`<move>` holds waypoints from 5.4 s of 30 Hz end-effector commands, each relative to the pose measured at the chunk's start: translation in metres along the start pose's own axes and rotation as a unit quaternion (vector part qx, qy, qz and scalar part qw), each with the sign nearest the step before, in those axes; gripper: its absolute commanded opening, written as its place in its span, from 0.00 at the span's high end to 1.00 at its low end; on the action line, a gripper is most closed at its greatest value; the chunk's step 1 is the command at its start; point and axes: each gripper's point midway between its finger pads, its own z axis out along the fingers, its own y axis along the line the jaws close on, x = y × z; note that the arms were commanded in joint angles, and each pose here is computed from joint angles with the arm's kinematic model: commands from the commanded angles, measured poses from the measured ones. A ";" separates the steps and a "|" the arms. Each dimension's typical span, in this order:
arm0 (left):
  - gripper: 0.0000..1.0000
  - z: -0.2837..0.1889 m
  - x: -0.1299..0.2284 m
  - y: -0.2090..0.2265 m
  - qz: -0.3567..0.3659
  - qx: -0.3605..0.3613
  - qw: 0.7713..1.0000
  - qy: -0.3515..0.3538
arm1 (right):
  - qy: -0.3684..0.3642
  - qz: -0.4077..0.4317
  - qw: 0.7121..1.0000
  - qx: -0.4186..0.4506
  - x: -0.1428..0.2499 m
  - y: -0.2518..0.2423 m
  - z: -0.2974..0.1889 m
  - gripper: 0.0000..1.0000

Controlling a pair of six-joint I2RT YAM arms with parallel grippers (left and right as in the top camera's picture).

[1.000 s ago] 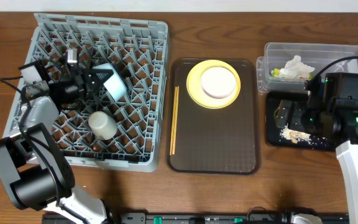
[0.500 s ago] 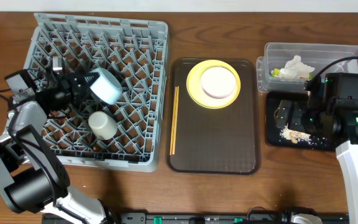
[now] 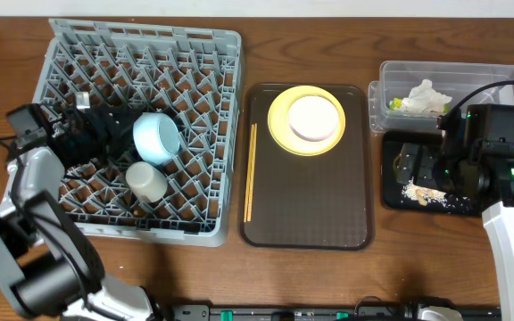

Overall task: Sort waste into correct bins and load items into the dishwasher
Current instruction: 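Place the light-blue bowl into the dish rack with the left gripper, then reach the left gripper to the pink-white bowl on the yellow plate and grasp it, then lift the pink-white bowl with the left gripper and carry it to the rack, then lower the pink-white bowl into the rack and open the left gripper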

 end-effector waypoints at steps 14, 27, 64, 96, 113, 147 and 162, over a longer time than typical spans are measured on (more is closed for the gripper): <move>0.30 -0.031 0.036 -0.114 0.245 -0.106 0.958 -0.102 | -0.014 -0.002 1.000 0.002 -0.006 -0.001 -0.007 0.01; 0.15 0.058 0.107 -0.176 0.408 -0.201 0.890 -0.027 | -0.011 -0.001 1.000 0.018 -0.004 -0.007 -0.007 0.01; 0.24 0.302 0.258 -0.062 0.619 -0.204 0.726 0.220 | -0.006 -0.001 1.000 0.019 -0.002 -0.007 -0.007 0.01; 0.73 0.292 0.249 -0.029 0.617 -0.259 0.709 0.223 | -0.002 0.000 1.000 0.019 0.001 -0.008 -0.007 0.01; 0.94 0.266 0.237 -0.099 0.632 -0.220 0.724 0.166 | 0.000 0.000 1.000 0.020 0.001 -0.008 -0.007 0.01; 0.94 0.085 0.035 -0.149 0.242 0.171 0.942 0.159 | 0.000 0.000 1.000 0.019 0.001 -0.008 -0.007 0.01; 0.94 0.099 0.006 -0.091 0.107 0.151 0.968 0.167 | 0.000 0.000 1.000 0.019 0.001 -0.008 -0.007 0.01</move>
